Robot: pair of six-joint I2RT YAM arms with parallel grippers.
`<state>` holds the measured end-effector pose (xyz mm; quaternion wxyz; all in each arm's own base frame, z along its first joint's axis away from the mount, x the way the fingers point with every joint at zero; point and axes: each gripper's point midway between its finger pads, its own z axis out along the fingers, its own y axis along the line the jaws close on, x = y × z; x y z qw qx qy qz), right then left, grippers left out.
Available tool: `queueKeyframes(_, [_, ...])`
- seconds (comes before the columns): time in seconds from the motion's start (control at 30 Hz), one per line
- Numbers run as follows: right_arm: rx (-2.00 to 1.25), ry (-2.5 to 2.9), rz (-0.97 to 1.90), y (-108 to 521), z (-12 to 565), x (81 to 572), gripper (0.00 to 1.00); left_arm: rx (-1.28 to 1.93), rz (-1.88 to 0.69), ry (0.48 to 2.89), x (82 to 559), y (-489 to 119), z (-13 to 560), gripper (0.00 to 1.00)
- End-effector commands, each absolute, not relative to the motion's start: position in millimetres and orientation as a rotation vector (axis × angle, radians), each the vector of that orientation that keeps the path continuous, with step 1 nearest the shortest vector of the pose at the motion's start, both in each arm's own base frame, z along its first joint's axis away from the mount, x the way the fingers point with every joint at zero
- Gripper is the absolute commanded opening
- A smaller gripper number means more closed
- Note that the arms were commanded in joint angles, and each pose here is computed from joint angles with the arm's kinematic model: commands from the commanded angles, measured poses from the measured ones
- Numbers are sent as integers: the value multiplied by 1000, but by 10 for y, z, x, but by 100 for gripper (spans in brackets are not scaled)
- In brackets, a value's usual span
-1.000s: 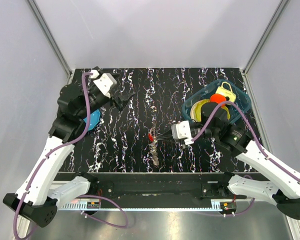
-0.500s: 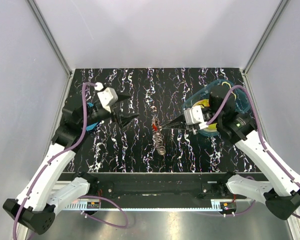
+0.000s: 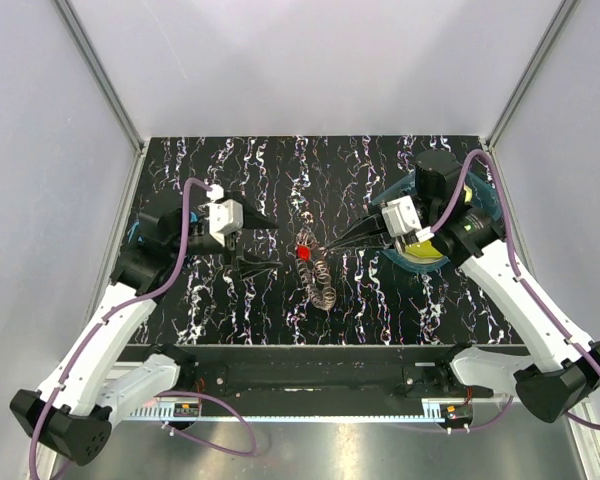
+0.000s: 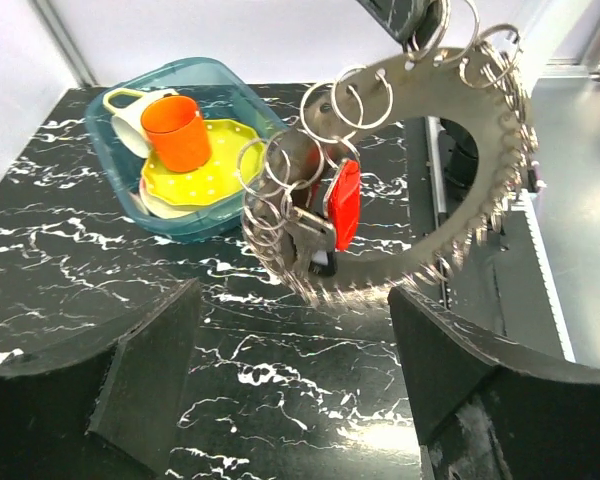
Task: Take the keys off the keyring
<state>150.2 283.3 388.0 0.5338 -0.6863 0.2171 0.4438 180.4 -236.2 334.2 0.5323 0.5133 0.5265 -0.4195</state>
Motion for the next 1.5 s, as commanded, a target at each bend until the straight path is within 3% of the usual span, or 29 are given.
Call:
queueKeyframes(0.0, [-1664,244,1106,2711,4173,1171,0,1319,-1083,1123,1629,-2418,3476,80])
queueKeyframes(0.73, [-1773,91,1156,2774,4246,874,0,1345,-1109,1050,1756,-2576,3653,84])
queueKeyframes(1.03, [-1777,54,1150,2776,4310,800,0,1462,-1315,948,1358,-2535,3614,82])
queueKeyframes(1.37, [-1779,28,1151,2792,4343,757,0,1526,-1433,907,1125,-2640,3601,72])
queueKeyframes(1.47, [-1779,26,1149,2783,4351,745,0,1552,-1469,887,1070,-2626,3575,59])
